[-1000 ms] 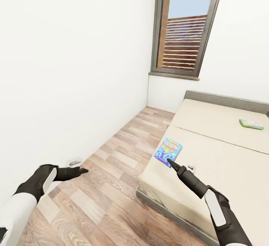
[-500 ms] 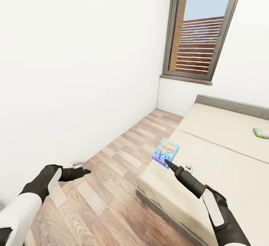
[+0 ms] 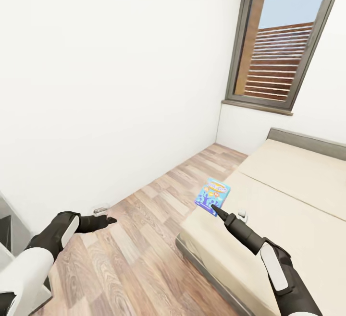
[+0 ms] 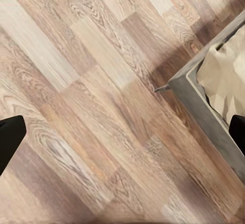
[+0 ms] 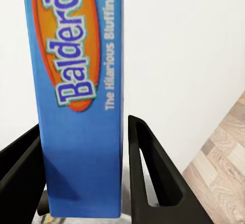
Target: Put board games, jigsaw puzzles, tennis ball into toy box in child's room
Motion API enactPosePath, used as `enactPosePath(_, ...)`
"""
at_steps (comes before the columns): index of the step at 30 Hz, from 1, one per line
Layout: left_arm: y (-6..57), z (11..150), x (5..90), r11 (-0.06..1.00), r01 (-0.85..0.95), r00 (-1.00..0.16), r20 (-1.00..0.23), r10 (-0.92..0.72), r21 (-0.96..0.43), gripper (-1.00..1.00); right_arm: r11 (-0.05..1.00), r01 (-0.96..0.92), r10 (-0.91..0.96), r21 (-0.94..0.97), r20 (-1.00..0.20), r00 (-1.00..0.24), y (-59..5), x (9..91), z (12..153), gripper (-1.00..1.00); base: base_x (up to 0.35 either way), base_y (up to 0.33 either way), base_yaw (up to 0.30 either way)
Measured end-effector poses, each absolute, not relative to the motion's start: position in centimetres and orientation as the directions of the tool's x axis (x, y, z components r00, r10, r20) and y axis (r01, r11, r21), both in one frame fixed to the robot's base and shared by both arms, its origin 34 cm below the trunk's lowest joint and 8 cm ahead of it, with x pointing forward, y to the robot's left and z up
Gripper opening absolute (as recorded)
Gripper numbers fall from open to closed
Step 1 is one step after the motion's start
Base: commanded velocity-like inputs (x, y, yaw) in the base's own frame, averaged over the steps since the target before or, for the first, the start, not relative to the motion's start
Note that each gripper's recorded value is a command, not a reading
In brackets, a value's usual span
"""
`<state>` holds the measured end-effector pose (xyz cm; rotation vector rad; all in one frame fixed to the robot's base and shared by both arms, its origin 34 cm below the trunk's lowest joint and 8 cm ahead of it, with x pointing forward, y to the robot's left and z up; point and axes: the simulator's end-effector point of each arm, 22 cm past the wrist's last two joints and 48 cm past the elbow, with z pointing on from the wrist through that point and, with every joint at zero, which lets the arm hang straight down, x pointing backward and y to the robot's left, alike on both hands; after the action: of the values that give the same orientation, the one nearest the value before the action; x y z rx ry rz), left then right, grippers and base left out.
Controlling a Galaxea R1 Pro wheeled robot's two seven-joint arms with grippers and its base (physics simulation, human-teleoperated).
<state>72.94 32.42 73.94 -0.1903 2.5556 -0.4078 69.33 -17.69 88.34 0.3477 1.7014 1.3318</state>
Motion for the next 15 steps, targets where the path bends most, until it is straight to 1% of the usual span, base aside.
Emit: enactPosePath(15, 32.6, 76.8, 72.9, 0.943, -0.053, -0.841, -0.494, -0.219, -0.328, 1.0, 0.377, -0.324, 0.662, 0.868, -0.497, -0.561, -16.0, 68.9, 91.0, -1.0, -0.185, -0.279, 0.266)
